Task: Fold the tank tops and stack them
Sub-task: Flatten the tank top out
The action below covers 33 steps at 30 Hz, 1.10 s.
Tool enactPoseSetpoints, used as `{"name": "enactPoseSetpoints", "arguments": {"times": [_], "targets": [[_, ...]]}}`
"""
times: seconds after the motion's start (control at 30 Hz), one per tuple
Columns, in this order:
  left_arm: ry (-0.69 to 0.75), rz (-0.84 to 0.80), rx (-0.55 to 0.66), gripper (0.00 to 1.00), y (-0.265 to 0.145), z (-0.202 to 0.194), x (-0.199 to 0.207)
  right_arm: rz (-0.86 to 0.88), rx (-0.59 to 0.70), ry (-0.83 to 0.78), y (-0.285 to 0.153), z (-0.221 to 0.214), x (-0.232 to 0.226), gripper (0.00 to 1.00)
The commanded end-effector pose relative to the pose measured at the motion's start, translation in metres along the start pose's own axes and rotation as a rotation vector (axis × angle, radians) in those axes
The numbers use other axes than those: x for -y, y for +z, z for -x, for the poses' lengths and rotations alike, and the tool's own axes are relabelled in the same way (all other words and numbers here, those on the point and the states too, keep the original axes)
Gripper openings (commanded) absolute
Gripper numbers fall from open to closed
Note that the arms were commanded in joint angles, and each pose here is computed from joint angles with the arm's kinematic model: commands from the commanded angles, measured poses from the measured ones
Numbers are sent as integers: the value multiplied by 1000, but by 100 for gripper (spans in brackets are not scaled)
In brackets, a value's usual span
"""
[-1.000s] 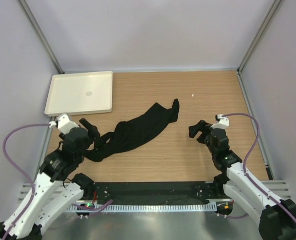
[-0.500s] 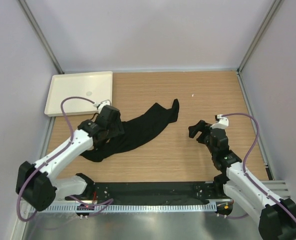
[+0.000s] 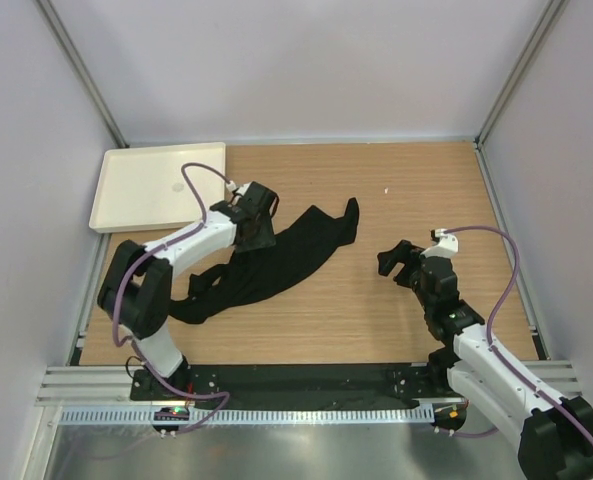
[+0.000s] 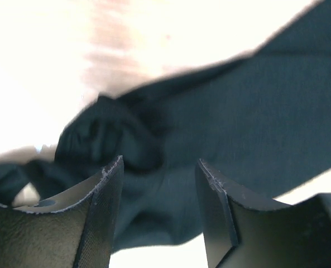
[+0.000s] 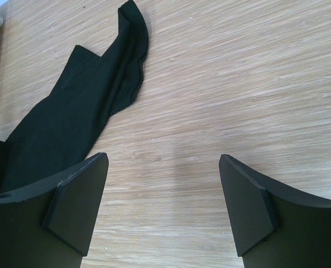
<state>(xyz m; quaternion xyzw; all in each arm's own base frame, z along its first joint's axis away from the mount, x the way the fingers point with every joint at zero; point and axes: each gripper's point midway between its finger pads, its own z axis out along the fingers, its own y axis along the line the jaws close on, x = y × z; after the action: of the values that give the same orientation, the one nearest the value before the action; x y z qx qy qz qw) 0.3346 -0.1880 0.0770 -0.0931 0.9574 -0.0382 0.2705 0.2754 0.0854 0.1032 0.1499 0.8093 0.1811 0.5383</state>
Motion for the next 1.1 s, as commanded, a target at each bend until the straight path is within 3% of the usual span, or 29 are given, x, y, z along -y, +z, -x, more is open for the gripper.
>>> {"name": "enactPoseSetpoints", "arguments": {"times": [0.0,0.07,0.2,0.27,0.33,0.4,0.43,0.57,0.8,1.07], "targets": [[-1,12,19,54,10,25,2,38,68,4,0,21,-12,86],[-7,27,-5,53,21,25,0,38,68,4,0,21,-12,87],[-37,72,-61,40,31,10,-10,37,70,6,0,21,-12,87],[-58,48,-83,26,34,-3,-11,37,70,5,0,21,-12,87],[-81,2,-87,18,36,-10,-6,37,70,6,-1,21,-12,87],[-99,-5,-109,3,37,-24,-11,35,72,6,-2,22,-12,87],[-105,-33,-123,0,36,-29,-7,36,74,8,-3,23,-12,87],[-114,-69,-134,0,22,-42,-13,42,90,17,-5,25,-12,87],[-141,-159,30,0,-41,-17,-22,16,71,14,-2,23,-9,86],[-252,-378,310,0,-146,22,-29,25,60,8,0,20,-10,84]]}}
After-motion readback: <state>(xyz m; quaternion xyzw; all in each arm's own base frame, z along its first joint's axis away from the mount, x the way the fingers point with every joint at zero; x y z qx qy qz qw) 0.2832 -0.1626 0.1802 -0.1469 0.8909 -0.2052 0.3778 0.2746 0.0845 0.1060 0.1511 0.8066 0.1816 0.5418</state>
